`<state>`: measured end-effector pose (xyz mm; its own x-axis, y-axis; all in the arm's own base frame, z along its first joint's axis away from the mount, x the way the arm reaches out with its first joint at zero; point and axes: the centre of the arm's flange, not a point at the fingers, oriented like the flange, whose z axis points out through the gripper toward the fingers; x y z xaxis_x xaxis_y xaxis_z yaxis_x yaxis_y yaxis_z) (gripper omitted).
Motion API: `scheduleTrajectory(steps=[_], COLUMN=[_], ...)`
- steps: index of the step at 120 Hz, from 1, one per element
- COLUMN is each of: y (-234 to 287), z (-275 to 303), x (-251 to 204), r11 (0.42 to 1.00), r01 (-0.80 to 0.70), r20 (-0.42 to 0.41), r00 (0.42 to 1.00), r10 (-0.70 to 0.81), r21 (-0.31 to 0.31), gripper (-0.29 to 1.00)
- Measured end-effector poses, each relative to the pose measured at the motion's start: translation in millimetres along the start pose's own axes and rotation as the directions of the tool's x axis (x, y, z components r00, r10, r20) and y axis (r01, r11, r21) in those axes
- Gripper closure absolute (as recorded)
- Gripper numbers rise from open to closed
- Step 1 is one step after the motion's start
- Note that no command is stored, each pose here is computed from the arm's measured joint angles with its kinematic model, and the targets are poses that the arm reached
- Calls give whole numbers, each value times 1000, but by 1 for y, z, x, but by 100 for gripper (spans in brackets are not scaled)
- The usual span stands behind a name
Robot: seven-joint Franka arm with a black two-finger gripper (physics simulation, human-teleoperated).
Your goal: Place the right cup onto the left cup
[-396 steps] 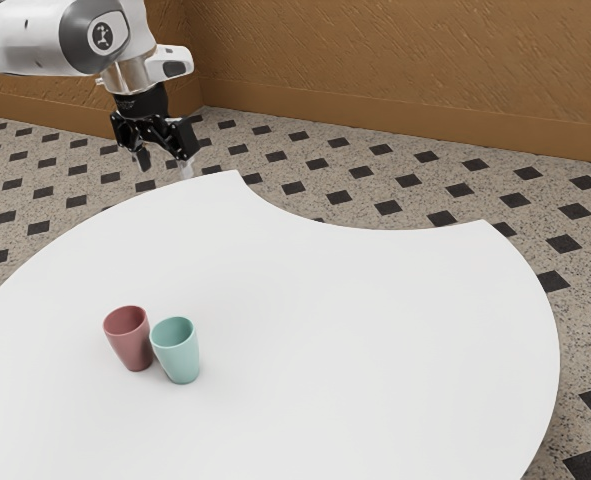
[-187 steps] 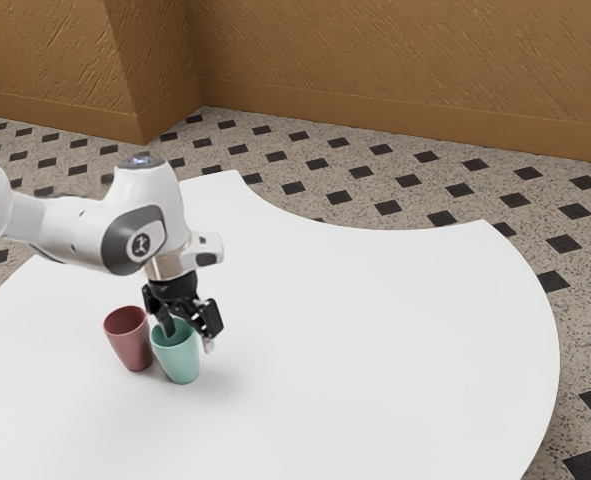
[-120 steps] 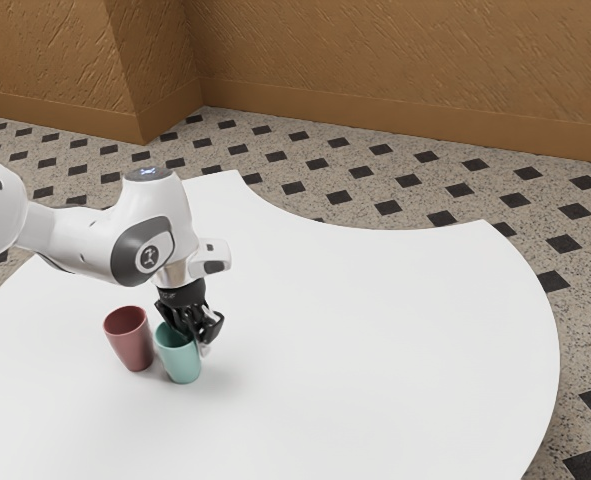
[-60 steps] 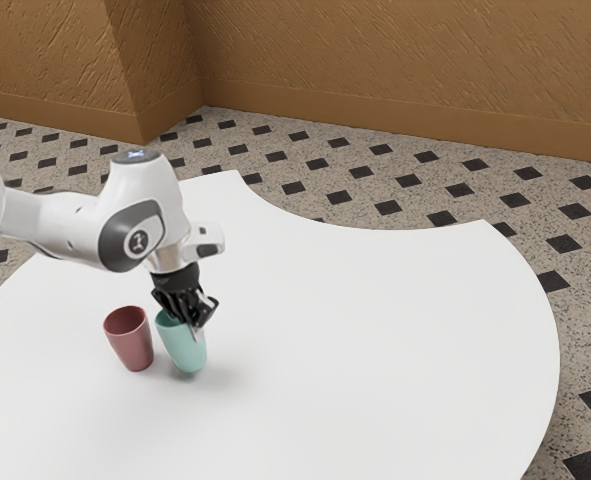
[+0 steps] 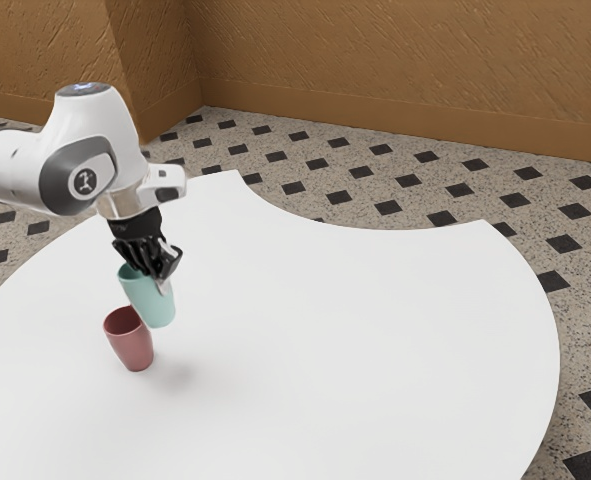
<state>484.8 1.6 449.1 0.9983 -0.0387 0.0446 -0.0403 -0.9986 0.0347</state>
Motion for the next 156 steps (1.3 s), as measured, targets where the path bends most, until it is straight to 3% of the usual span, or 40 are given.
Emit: scheduleTrajectory(steps=[33,156], y=[-45,-60], z=[-17,33], x=[-16,3], r11=[998,994], r01=[52,32], r20=[31,75], r00=[998,996], r10=[-53,-40], r21=[36,106], gripper=[79,79])
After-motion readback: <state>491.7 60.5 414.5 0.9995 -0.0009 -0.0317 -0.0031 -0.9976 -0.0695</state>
